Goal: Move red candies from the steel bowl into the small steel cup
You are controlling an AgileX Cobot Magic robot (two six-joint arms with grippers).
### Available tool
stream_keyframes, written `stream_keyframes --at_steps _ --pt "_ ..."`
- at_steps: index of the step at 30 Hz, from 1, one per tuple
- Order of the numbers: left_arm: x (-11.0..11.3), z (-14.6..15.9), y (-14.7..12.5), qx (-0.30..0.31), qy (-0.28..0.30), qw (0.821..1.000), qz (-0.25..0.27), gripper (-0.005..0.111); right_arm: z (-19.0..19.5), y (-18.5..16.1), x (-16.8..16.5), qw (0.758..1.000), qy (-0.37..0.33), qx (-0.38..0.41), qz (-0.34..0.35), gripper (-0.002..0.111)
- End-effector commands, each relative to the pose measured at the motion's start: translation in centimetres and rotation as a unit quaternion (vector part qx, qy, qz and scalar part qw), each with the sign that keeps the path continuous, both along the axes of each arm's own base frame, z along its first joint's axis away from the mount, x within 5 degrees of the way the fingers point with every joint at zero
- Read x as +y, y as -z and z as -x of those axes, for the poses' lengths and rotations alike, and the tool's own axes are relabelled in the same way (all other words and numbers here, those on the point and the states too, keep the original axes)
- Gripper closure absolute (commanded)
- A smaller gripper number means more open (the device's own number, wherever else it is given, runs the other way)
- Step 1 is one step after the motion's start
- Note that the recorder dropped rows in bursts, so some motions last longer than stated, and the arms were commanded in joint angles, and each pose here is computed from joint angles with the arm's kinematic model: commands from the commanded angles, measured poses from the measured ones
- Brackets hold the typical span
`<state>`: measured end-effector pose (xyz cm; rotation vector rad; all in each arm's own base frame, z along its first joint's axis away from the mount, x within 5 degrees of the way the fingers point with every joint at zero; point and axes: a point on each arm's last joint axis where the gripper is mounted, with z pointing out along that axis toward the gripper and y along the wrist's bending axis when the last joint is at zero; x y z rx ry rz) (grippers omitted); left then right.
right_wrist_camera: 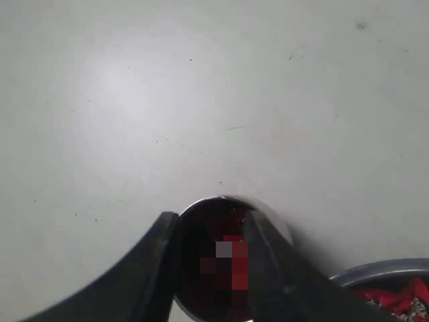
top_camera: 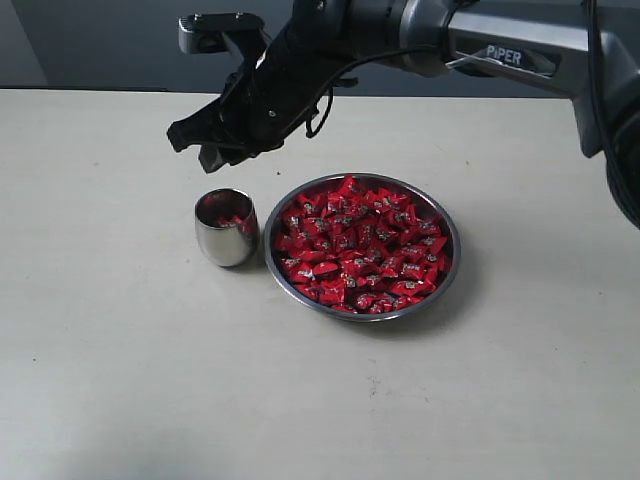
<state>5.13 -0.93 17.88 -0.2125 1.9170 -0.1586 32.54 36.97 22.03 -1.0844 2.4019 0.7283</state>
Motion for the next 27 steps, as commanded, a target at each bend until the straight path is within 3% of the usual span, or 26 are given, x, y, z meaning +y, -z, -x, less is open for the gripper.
stream_keyframes --at_steps 1,27 --pt "0.0 0.0 0.0 -0.003 -0.002 1.0 0.0 0.106 0.1 -1.4 -0.2 1.0 0.003 -0.007 -0.01 0.076" --pt "0.0 0.0 0.0 -0.003 -0.002 1.0 0.0 0.106 0.7 -2.4 -0.7 1.0 -0.005 0.004 0.003 0.076"
